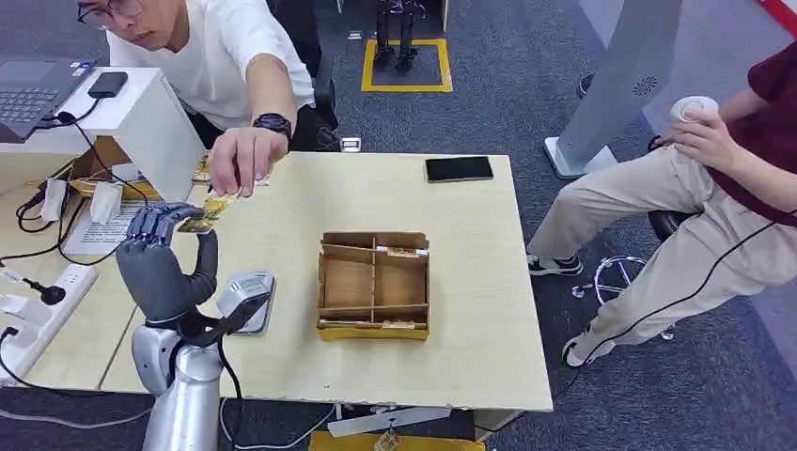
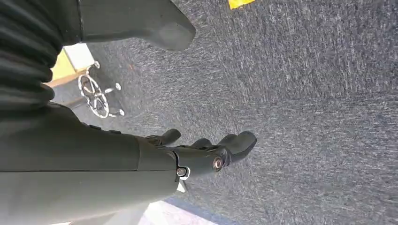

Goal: Pass the card to the sensor for recognition and then transmit it.

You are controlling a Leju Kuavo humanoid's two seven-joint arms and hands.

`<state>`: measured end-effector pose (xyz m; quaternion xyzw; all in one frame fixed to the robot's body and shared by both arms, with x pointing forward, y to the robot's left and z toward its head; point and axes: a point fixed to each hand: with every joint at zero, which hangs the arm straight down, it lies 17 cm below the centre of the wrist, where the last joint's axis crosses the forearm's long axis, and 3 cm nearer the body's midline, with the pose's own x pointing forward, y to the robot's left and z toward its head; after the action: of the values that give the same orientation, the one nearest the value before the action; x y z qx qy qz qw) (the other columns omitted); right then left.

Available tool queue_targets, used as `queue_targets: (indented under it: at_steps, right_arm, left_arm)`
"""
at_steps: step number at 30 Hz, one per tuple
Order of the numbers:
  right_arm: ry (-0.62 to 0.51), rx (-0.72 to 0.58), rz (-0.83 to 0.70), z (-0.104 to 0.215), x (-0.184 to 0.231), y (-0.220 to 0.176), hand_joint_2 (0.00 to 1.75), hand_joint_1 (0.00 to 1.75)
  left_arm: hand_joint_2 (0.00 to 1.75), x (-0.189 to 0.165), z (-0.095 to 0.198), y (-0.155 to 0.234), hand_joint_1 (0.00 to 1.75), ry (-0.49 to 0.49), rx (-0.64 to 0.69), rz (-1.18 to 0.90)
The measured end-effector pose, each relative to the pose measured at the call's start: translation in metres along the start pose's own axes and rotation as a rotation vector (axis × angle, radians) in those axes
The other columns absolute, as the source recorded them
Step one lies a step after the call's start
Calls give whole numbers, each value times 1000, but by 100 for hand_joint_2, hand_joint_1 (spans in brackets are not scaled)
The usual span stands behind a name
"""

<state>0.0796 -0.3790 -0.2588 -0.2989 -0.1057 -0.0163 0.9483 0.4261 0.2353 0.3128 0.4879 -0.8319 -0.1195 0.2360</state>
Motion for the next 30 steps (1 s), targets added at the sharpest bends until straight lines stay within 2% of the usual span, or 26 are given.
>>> queue_targets:
  at_steps: [16,30]
  right_arm:
    - [-19,3,3,0,4,0,175,0]
    - [-12,3,-6,0,3,0,175,0]
  left_arm:
    - [175,2,-4,4,175,-13,10,-11]
    - [175,-13,-7,24,175,95,118,106]
